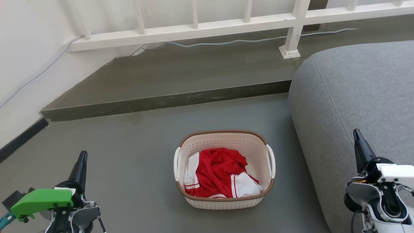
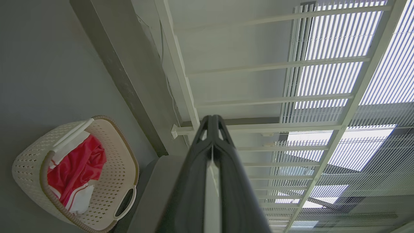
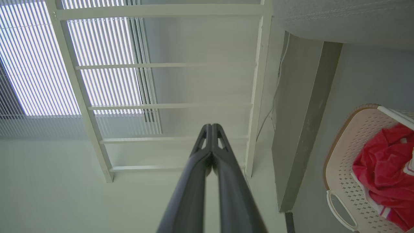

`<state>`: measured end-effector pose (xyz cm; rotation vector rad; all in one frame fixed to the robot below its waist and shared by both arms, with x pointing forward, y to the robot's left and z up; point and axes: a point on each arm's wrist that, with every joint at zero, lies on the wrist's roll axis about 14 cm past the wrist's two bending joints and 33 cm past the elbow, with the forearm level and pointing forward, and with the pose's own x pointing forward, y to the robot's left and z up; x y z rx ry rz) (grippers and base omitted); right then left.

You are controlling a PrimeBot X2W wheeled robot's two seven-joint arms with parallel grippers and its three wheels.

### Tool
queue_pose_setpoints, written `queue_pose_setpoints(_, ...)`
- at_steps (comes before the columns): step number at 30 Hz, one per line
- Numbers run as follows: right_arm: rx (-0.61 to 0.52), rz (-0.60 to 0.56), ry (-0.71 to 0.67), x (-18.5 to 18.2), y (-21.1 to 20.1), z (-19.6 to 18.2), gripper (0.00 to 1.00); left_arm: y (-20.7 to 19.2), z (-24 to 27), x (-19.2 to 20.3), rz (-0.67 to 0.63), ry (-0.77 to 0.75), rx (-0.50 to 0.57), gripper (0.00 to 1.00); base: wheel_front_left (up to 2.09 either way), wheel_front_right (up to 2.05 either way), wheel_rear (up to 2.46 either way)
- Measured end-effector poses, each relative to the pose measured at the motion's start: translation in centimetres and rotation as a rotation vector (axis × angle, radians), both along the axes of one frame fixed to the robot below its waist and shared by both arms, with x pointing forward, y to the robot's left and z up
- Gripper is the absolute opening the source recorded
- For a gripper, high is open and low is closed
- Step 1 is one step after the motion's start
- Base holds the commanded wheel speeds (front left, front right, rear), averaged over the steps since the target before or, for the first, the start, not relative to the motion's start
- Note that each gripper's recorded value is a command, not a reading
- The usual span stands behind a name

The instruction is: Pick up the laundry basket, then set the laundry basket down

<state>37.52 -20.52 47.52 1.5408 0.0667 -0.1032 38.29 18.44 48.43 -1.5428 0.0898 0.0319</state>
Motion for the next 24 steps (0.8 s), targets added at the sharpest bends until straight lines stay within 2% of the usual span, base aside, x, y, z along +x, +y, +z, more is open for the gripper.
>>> queue_pose_setpoints(4, 0.038, -0.007, -0.008, 0.02, -0.03, 0.12, 0.0, 0.38, 0.16, -0.02, 0.014, -0.006, -0.036, 0.0, 0.0, 0.0, 0.0)
queue_pose_setpoints(24, 0.04, -0.009, -0.009, 0.03, -0.1, 0.16, 0.0, 0.37, 0.2, -0.01, 0.014, -0.008, -0.036, 0.0, 0.0, 0.0, 0.0)
